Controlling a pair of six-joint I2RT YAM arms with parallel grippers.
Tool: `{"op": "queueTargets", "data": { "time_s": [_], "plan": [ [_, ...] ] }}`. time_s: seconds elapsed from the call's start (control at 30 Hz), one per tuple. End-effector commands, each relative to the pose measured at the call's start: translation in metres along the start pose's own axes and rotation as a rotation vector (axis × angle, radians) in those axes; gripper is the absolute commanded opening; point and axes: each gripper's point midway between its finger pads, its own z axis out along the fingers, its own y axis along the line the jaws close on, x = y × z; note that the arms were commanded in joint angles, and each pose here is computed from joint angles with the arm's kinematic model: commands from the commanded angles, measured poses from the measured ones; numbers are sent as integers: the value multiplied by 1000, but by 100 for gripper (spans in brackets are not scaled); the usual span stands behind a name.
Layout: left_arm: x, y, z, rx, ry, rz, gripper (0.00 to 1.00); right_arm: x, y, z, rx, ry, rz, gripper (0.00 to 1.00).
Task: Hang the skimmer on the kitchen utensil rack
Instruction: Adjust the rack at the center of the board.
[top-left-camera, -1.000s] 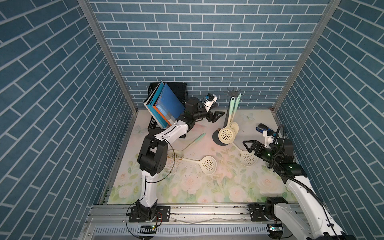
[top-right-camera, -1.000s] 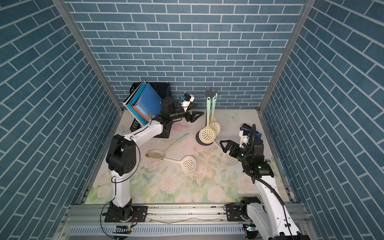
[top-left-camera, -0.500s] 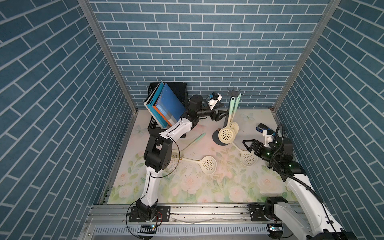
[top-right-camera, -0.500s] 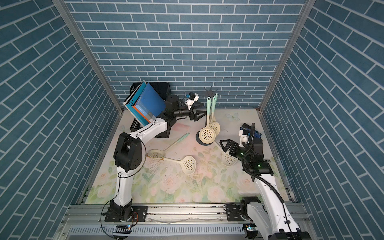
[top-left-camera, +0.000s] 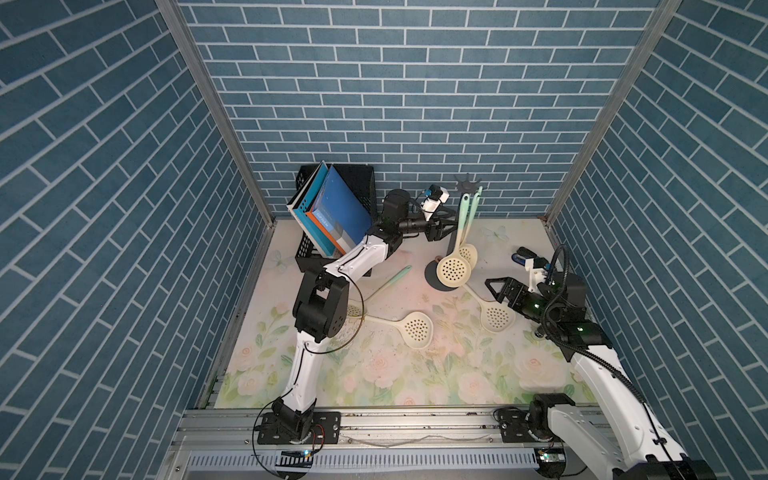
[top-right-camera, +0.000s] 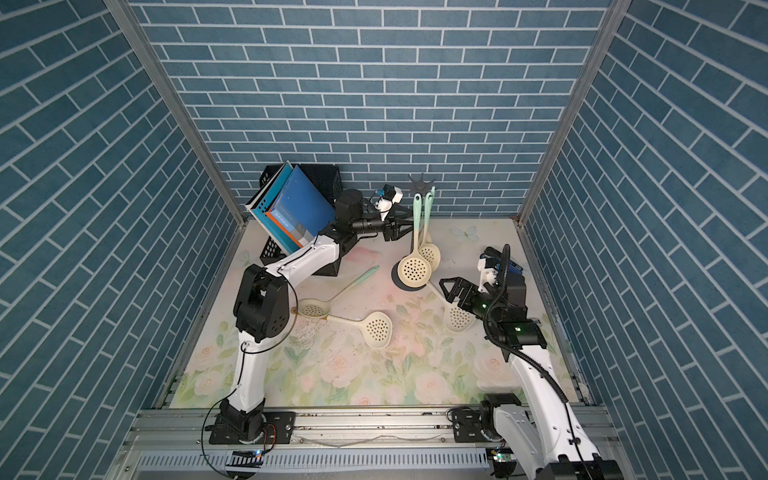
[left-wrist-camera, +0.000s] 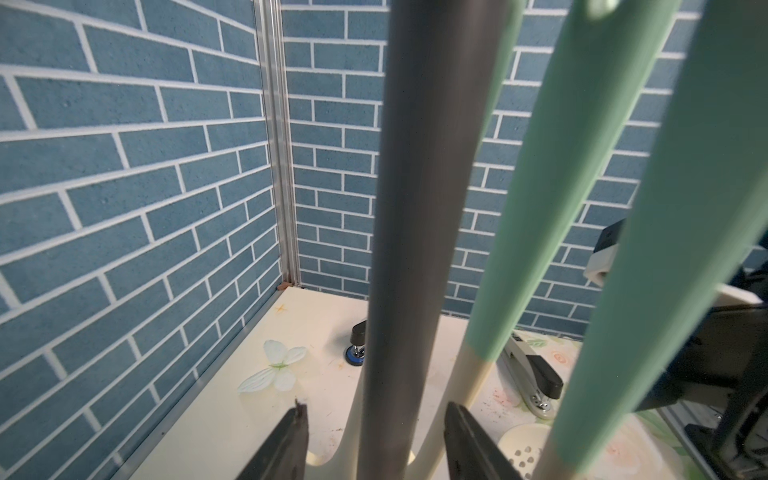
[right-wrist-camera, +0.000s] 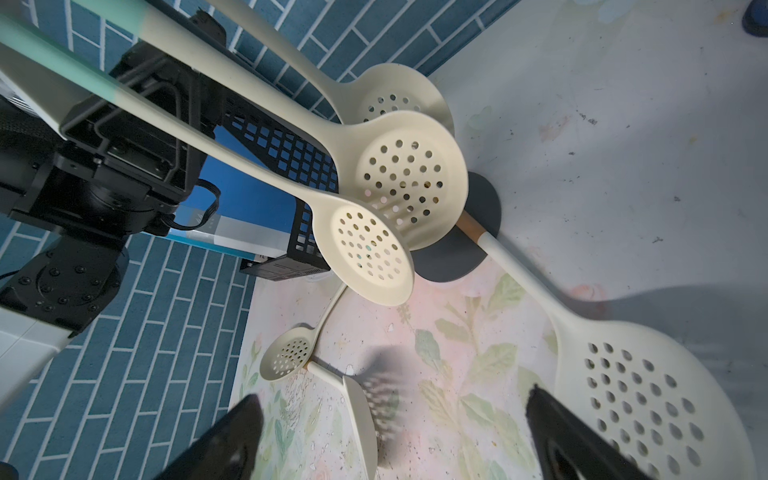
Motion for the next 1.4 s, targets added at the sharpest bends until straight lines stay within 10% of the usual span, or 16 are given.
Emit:
{"op": "queueTargets", "data": {
  "time_s": [0.0,0.87,1.37],
  "plan": [
    [0,-6,8,37,-11,15,51,-13,9,-5,-9,-40,-35,98],
    [-13,13,-5,-197,-38,48,0,-10,8,-9,-9,-55,-35,98],
    [-39,19,-24,-336,-117,27,0,-8,9,-15,-18,-78,-42,98]
  ]
}}
